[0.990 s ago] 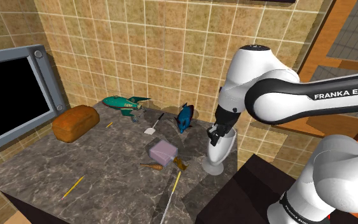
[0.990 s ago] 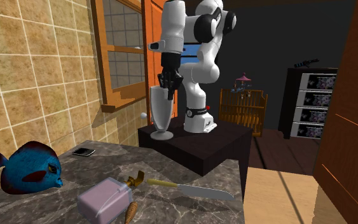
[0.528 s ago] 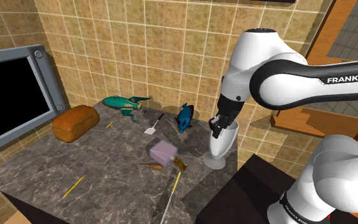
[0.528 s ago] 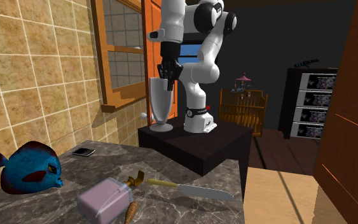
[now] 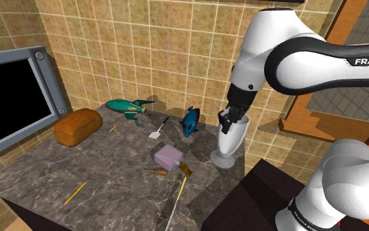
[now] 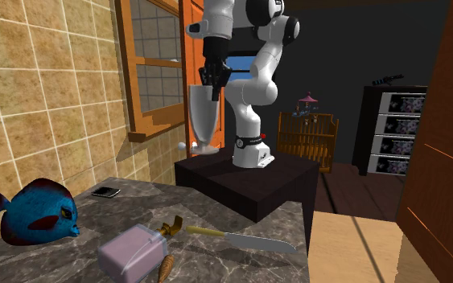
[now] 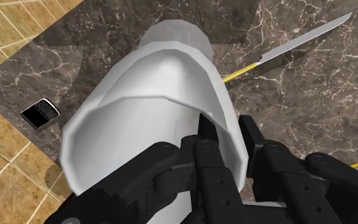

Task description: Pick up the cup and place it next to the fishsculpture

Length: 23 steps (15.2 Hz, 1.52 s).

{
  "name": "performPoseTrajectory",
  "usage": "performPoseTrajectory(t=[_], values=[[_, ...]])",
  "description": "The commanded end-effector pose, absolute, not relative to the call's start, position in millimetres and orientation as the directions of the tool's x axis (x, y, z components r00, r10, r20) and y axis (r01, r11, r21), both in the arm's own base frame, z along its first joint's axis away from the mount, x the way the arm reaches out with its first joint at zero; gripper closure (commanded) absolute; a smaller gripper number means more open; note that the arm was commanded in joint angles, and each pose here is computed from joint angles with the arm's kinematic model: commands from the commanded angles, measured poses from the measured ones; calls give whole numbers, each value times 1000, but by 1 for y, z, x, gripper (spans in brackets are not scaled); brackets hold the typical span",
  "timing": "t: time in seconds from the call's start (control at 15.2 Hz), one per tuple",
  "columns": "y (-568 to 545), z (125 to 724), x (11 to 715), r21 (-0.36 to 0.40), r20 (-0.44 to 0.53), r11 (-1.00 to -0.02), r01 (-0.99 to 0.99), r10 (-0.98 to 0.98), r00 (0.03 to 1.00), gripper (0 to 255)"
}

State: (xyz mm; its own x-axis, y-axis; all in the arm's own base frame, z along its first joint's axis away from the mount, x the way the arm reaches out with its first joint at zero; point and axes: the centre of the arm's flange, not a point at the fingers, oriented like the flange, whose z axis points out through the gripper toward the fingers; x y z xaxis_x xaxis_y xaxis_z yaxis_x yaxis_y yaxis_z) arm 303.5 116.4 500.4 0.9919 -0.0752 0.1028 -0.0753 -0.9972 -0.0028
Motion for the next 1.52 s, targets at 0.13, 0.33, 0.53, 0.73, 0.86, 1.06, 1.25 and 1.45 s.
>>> performPoseTrajectory(t=[0.13, 0.33, 0.53, 0.73, 0.86, 1.06, 1.25, 1.45], values=[[117, 523, 304, -3, 103, -997, -75, -75, 992, 255], [117, 538, 304, -3, 103, -997, -75, -75, 992, 255], [117, 549, 304, -3, 103, -997, -75, -75, 992, 255], [107, 550, 343, -3, 103, -997, -75, -75, 992, 255], [101, 550, 368, -3, 103, -997, -75, -75, 992, 255], [91, 550, 407, -3, 103, -997, -75, -75, 992, 255], [81, 550, 445, -3, 103, -997, -75, -75, 992, 255], [71, 550, 483, -3, 103, -997, -75, -75, 992, 255]])
